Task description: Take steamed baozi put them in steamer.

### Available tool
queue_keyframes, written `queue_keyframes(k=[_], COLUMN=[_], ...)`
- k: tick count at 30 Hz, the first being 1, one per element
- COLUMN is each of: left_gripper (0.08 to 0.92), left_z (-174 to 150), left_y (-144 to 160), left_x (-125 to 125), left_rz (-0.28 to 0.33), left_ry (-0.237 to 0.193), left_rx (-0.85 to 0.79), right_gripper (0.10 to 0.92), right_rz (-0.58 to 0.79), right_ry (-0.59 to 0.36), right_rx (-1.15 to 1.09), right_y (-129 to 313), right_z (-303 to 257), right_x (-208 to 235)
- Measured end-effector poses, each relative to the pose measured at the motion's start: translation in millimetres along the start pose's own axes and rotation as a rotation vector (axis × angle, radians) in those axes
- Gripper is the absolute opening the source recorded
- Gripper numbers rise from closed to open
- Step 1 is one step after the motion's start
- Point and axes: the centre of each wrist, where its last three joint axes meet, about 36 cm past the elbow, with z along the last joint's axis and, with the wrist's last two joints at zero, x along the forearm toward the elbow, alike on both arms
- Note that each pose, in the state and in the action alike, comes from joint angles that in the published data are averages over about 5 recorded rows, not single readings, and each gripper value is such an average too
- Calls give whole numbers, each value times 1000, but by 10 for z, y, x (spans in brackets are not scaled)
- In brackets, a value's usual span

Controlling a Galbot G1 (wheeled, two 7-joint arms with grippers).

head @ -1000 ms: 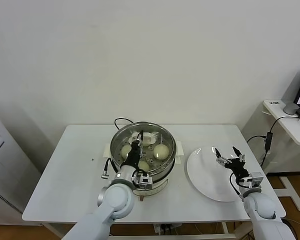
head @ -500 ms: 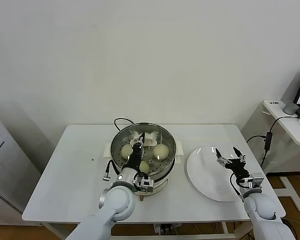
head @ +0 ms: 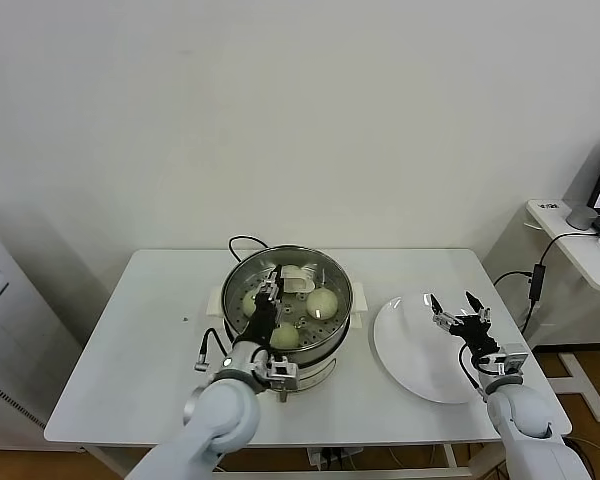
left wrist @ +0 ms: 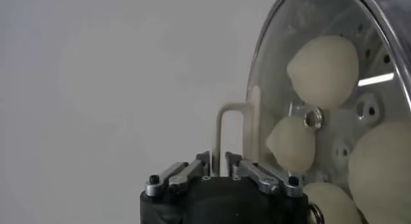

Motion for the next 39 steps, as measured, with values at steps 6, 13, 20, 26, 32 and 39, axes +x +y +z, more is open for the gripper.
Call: queue_keyframes(k=[6,13,20,26,32,39], left_gripper=[577,776,822,823,823,823], left_z=[159,533,1182,1718,2071,2324], left_y=[333,761,948,746,412,61], left_x=[243,430,547,623,712,763], left_rz=[111,115,30,8,-5,-7], left_ry=[-108,-165,-43,84,201,303], left_rx=[248,660,1046,1250,1333,1373], right_gripper=[823,823,823,823,823,823], right_rz=[-12,-14,-8,-11,-10,-1], right_ry=[5,21,36,53,61,73], right_rx=[-4,-10,-8,1,26,25], right_y=[9,45,41,42,45,95], right_z=[-15,-48,-136,-190,-269,-301], right_x=[9,61,110,160,206,280])
